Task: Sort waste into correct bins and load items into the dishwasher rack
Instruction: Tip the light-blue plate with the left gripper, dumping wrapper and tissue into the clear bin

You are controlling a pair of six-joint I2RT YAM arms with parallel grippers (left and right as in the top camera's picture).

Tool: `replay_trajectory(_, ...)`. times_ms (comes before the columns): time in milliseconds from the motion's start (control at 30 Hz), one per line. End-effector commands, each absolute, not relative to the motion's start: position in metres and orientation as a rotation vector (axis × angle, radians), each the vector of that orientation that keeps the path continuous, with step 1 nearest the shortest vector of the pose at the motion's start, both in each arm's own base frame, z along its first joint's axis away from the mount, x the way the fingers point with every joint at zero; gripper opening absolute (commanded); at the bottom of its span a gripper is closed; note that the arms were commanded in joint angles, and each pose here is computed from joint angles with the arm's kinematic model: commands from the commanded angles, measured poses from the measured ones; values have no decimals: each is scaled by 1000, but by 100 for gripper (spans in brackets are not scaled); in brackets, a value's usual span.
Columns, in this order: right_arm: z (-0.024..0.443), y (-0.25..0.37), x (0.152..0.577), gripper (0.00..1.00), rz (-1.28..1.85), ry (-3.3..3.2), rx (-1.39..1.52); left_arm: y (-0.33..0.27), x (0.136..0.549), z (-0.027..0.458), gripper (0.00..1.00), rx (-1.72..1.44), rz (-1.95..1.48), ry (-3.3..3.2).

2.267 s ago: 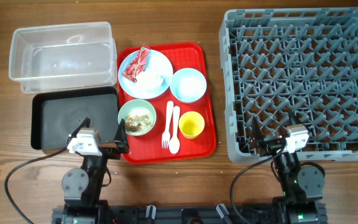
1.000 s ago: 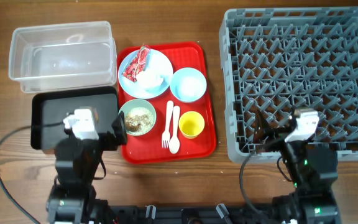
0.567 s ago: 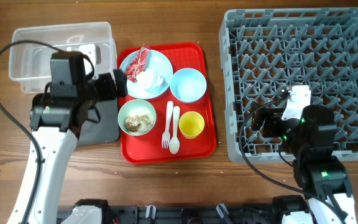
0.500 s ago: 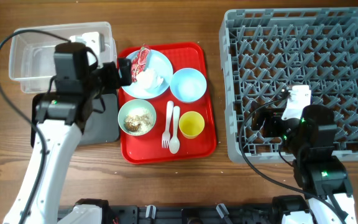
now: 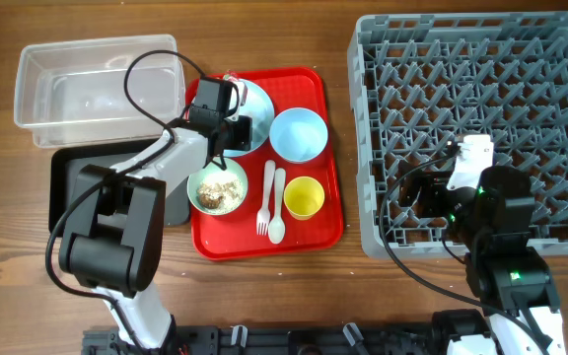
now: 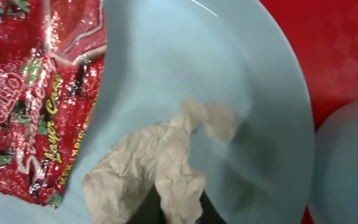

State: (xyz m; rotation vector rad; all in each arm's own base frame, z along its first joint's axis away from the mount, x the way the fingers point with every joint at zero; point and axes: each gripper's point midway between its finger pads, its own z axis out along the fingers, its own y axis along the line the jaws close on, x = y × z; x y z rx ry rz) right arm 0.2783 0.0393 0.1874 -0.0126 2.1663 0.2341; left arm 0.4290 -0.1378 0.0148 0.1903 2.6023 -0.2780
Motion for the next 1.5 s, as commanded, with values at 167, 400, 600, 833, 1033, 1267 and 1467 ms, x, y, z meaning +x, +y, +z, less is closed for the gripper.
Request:
replay_trajectory(167,200,41,281,100,255,2138,-9,-60,468,176,7,-47,-53,2207)
replay_trajectory(400,200,41,281,100,256,2138,-8,17,480,174,83,-212,-39,2177)
replay_trajectory(600,200,41,281,100,256,2138,-8,-104,474,130,84,84,-249,2289)
replay_trajectory(833,199,41,280,100,256,2144,-8,-93,487,34,87,73,-17,2405)
replay_trajectory(1033,198,41,279,100,256,2146,-7,-100,471,-6,54,110,-57,2523)
replay_trajectory(1267,198,41,279,100,255,2147,-7,-102,477,98,4,53,-116,2338)
replay_trajectory(1467,198,41,279,100,255,2147,-7,-3,485,161,4,-419,-148,2166)
